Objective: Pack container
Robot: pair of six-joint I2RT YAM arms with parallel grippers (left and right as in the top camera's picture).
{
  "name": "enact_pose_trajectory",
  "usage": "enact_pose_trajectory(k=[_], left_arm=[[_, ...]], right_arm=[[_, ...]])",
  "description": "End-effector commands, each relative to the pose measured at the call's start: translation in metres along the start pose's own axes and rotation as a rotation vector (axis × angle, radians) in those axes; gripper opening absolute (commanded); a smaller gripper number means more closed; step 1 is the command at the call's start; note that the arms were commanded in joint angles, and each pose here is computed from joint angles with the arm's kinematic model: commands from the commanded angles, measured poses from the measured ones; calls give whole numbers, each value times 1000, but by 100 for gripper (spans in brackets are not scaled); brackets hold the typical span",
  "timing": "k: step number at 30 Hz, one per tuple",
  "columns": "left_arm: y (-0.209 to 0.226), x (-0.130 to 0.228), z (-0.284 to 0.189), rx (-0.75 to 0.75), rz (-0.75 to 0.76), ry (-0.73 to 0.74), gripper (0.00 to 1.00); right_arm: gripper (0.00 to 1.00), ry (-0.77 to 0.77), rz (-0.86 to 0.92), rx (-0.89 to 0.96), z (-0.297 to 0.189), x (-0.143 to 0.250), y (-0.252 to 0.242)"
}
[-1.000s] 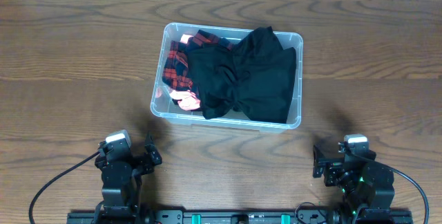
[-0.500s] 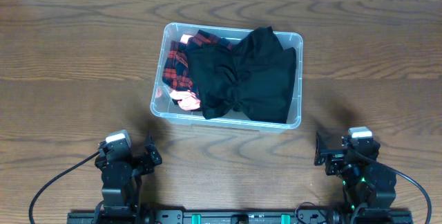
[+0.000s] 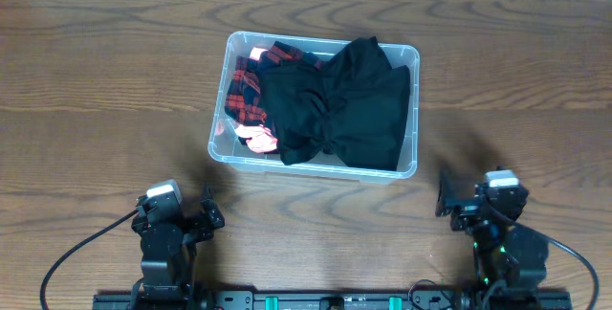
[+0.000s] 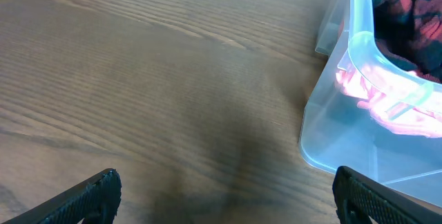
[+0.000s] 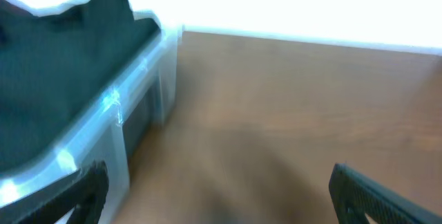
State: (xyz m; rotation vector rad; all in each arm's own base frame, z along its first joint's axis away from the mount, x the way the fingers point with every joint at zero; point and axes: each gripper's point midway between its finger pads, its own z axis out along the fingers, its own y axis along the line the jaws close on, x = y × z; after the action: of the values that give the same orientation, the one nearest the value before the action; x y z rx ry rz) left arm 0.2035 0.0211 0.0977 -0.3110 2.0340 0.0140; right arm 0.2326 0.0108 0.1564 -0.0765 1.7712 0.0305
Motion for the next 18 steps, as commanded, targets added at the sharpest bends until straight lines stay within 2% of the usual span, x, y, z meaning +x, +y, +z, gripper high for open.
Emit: enact_pose_trajectory(k=[1,7,18], left_arm=[[1,4,2,-4,4,5,98],[1,4,2,-4,5,5,98],[1,4,2,-4,5,5,98]], right_arm=[[99,-68,-14,15,1,-13,-3],[99,-53,-13,13,8,2,-3],[99,-90,-15,15,10,-2,-3]])
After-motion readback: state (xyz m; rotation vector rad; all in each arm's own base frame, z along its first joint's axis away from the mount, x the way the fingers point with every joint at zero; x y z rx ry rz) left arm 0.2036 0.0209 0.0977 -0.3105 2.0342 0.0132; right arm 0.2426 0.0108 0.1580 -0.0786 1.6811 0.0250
